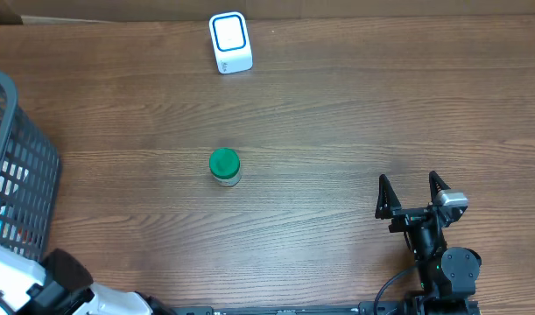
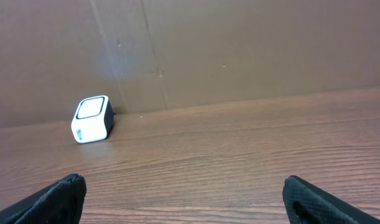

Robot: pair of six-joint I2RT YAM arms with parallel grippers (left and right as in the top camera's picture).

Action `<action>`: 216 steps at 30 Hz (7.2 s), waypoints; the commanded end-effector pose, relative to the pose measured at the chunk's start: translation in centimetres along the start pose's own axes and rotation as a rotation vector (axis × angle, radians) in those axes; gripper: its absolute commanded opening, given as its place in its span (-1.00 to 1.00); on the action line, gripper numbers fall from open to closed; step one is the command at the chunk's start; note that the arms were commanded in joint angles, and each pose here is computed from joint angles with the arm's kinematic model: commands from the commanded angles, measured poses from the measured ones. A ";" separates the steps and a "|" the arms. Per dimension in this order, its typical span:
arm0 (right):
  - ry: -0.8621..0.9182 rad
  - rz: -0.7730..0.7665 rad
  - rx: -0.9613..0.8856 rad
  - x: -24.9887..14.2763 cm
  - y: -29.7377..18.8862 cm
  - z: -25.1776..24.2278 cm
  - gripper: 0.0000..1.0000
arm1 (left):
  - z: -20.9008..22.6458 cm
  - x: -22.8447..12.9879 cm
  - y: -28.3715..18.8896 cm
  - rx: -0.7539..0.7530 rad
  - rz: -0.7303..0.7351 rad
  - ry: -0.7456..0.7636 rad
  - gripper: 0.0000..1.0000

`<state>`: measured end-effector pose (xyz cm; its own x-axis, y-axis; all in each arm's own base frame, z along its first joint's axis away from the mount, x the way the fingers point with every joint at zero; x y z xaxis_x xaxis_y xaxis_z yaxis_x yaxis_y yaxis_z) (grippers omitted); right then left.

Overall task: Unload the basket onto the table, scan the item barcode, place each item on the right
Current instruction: 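Return the left gripper into the basket, then grasp the small orange-and-white packet with the left gripper, then place the orange-and-white packet on the table right of the jar, then move the left gripper back down into the basket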

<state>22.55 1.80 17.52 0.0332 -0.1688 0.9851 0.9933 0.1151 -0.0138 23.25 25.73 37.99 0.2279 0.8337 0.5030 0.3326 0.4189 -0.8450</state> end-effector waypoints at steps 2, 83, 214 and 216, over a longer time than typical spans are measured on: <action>-0.002 -0.004 -0.005 -0.2 0.0 -0.1 1.00 | 2.1 -0.4 2.3 0.026 0.065 -0.076 0.99; -0.002 -0.004 -0.005 -0.2 0.0 -0.1 1.00 | -18.3 -17.1 -7.2 -0.684 0.173 0.868 -0.91; -0.002 -0.004 -0.004 -0.2 0.0 -0.1 0.99 | -2.9 -0.8 4.0 0.072 0.033 0.183 0.76; -0.002 -0.004 -0.005 -0.2 0.0 -0.1 1.00 | -1.2 -1.0 5.7 0.116 0.078 0.143 0.77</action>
<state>22.55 1.80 17.51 0.0335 -0.1685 0.9851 0.9933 0.1147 -0.0142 27.22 25.54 35.14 0.4494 0.7366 0.5054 0.2776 0.4226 -0.8628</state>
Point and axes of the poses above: each gripper's point midway between its finger pads, its own y axis out along the fingers, its own z axis along the line the jaws close on, x = y × z, the point moved 2 cm from there along -y, back along the fingers
